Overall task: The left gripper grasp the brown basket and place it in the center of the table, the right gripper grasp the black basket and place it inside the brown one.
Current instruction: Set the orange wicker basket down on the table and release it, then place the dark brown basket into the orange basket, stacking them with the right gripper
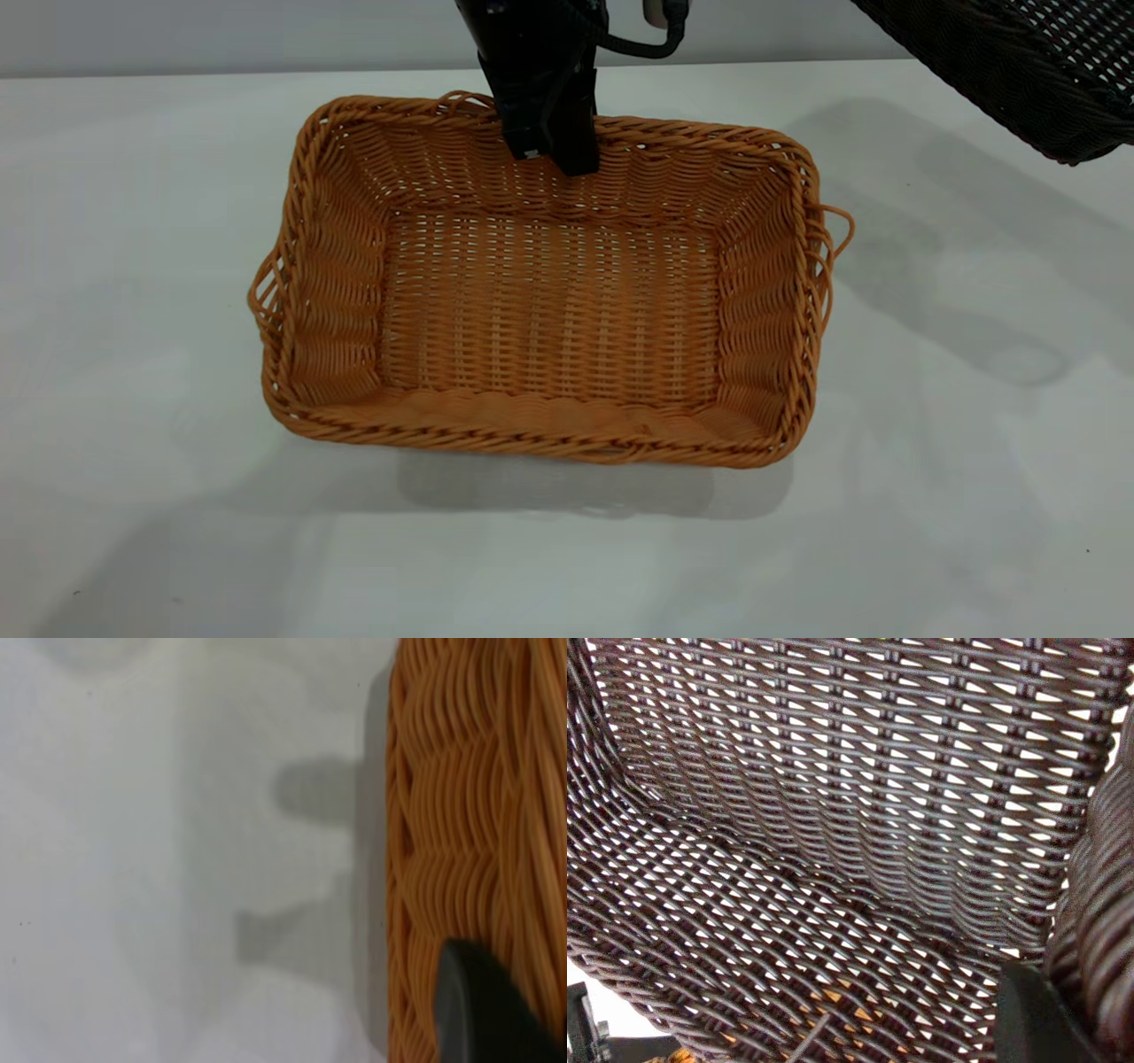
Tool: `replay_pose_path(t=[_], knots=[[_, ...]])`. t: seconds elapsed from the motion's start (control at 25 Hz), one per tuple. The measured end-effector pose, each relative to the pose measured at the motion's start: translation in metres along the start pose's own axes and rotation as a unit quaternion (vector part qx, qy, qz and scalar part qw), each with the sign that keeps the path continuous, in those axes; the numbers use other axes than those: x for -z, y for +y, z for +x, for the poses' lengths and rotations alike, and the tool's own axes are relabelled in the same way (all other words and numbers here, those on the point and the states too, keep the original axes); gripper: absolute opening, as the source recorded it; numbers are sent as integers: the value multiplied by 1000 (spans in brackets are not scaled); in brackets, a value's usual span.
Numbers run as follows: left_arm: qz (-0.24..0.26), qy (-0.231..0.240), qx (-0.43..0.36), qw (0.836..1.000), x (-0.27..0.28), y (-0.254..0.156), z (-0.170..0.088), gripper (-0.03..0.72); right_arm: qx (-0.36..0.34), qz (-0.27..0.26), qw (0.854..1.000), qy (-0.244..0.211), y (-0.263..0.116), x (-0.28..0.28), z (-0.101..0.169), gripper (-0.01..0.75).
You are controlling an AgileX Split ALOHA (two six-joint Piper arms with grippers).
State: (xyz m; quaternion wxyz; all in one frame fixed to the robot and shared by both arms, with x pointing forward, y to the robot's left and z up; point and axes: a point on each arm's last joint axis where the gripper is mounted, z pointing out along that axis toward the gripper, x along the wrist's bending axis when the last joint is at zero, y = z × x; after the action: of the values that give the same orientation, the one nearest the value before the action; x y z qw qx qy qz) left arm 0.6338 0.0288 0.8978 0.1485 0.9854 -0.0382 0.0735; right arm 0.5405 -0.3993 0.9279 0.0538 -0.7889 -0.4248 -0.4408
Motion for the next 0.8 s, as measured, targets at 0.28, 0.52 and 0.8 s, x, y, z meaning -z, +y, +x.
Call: replay_pose_path(t=[0.28,0.52,0.8], knots=[[1,-1,7,1000,0,0,0,303,0,5,1000,9,-1,0,2,82],[-10,26,82,996,25,6,4,528,0,9,1000,15,-2,0,3,82],[-16,132,227,965,114,-8,24,563,13,24,1000,14,-5,-4,7,82]])
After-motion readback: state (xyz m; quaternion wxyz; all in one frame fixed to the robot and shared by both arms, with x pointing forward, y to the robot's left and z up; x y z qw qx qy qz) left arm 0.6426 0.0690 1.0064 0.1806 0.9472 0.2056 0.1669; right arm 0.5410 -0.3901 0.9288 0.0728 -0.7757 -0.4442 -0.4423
